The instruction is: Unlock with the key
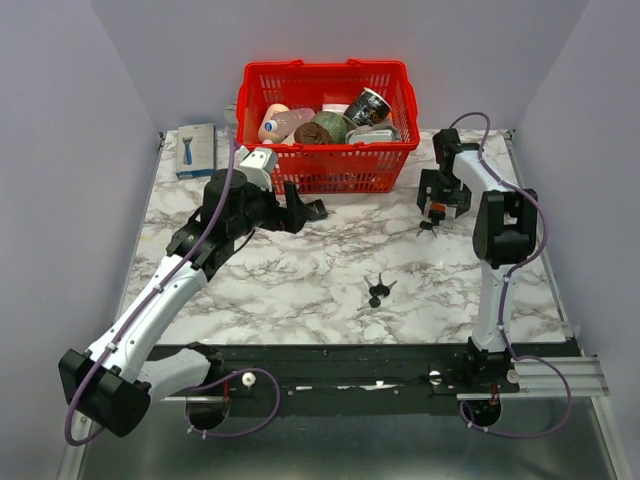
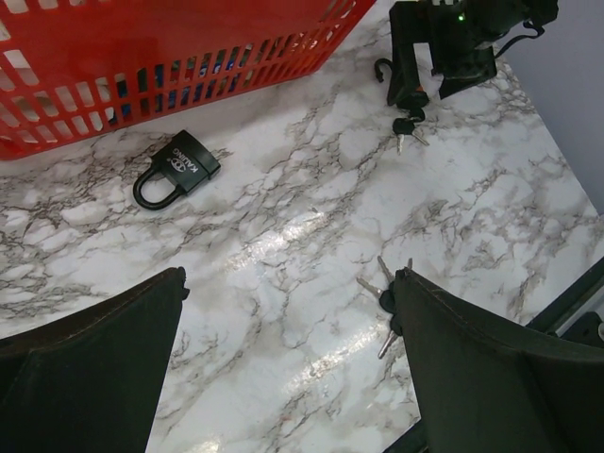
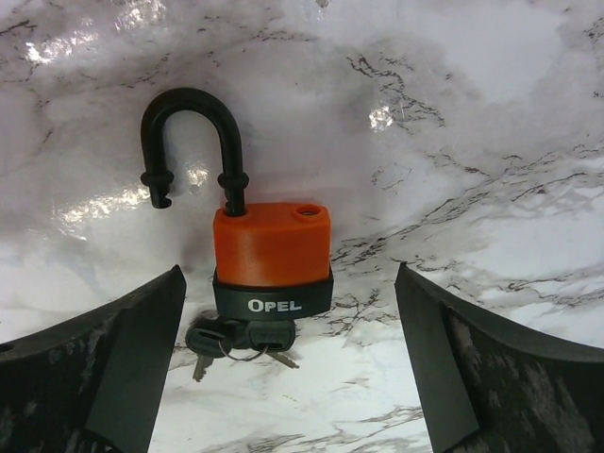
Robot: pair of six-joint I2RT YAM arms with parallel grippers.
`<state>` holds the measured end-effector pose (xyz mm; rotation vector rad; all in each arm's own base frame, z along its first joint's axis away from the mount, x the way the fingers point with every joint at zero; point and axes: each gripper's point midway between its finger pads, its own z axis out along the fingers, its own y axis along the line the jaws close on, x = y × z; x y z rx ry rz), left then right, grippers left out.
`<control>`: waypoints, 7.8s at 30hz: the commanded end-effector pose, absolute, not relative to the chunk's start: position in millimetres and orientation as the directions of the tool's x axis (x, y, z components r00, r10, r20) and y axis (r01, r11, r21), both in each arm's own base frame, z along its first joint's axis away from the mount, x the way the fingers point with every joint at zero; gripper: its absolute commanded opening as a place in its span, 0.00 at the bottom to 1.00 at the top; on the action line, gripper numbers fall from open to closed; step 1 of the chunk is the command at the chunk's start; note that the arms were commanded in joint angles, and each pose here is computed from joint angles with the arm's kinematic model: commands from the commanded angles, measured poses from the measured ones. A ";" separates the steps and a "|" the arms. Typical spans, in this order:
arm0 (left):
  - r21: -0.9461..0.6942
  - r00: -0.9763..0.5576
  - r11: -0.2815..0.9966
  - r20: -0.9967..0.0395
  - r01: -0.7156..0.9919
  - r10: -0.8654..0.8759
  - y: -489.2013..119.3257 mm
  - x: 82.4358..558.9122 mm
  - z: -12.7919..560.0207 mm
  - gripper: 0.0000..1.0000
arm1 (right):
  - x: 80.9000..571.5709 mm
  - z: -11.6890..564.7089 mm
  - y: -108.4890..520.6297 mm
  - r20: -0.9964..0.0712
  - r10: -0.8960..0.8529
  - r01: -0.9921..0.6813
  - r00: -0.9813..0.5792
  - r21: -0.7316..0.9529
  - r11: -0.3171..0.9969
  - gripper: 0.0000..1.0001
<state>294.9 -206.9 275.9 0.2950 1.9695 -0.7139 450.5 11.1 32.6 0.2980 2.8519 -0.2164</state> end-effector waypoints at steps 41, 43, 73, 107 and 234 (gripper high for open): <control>-0.292 -0.491 0.875 -0.868 0.386 -0.073 -176.3 327.5 238.4 0.99 | 321.7 120.1 197.3 -0.685 -0.062 -0.257 -0.726 0.186 0.948 0.84; -0.310 -0.507 0.863 -0.859 0.398 -0.075 -180.9 326.2 237.0 0.99 | 303.0 101.3 195.4 -0.636 -0.043 -0.233 -0.770 0.218 0.948 0.81; -0.383 -0.523 0.792 -0.847 0.474 -0.096 -202.5 311.8 246.7 0.98 | 210.1 29.1 201.7 -0.399 0.053 -0.066 -0.915 0.280 0.958 0.65; -0.336 -0.497 0.834 -0.863 0.438 -0.086 -191.6 318.1 244.8 0.98 | 392.1 81.7 276.5 -0.705 0.157 -0.137 -0.691 0.342 0.930 0.37; 0.109 -0.695 0.983 -0.719 -0.149 -0.026 -135.4 418.8 28.0 0.63 | 312.9 171.3 163.5 -0.819 0.362 -0.187 -0.445 0.480 0.857 0.95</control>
